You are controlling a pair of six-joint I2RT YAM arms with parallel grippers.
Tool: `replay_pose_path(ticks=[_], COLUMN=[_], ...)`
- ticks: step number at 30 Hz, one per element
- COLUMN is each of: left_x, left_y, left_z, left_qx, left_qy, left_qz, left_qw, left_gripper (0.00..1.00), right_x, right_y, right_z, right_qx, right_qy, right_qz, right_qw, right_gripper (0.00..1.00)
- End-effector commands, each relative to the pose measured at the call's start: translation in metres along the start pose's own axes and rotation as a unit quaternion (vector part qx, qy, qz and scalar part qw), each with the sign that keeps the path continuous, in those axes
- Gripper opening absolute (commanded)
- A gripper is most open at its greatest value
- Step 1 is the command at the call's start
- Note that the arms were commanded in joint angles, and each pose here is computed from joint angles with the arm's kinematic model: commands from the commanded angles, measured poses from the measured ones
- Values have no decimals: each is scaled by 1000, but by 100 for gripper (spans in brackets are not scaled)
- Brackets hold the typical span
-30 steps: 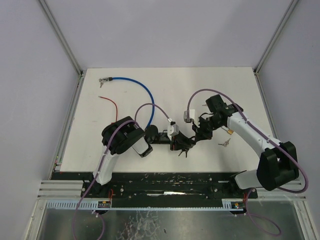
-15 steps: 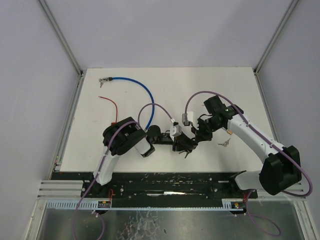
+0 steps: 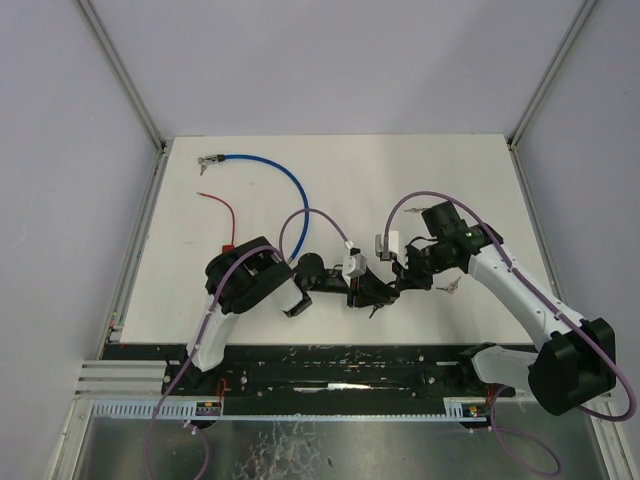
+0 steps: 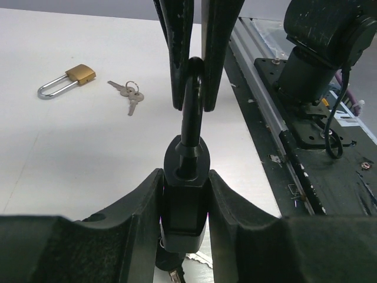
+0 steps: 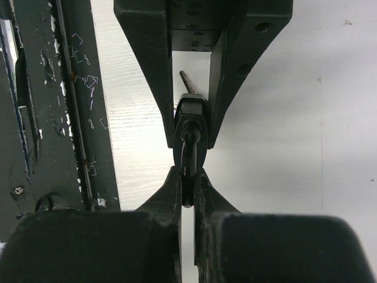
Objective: Lock with the key
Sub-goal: Lock the lock.
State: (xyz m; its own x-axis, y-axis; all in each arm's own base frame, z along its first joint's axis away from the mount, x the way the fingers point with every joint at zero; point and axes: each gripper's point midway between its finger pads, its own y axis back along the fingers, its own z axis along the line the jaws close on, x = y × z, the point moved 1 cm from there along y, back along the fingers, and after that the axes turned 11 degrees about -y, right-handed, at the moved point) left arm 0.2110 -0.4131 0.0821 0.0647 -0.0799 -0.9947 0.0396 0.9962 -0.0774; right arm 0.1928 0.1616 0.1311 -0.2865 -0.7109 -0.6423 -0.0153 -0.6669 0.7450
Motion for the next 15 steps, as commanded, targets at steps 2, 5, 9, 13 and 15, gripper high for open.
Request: replay_pose_path(ticks=[2, 5, 9, 13, 15], left_x=[-24, -20, -15, -8, -5], left_y=[-9, -11, -6, -2, -1], left_z=[6, 4, 4, 4, 4], left_qx=[-9, -9, -18, -27, -28], left_qy=[-36, -41, -54, -58, -56], left_qz=[-40, -36, -29, -20, -17], left_qw=[999, 998, 998, 998, 998], left_gripper=[0, 0, 0, 0, 0], right_x=[-7, 1, 8, 13, 16], right_y=[-7, -14, -15, -21, -25], right_z=[17, 10, 7, 7, 7], right_qx=[-54, -54, -48, -52, -58], right_qy=[12, 7, 8, 5, 2], right_qz=[-35, -15, 1, 6, 10], right_qw=[998, 998, 999, 999, 998], right_gripper=[0, 0, 0, 0, 0])
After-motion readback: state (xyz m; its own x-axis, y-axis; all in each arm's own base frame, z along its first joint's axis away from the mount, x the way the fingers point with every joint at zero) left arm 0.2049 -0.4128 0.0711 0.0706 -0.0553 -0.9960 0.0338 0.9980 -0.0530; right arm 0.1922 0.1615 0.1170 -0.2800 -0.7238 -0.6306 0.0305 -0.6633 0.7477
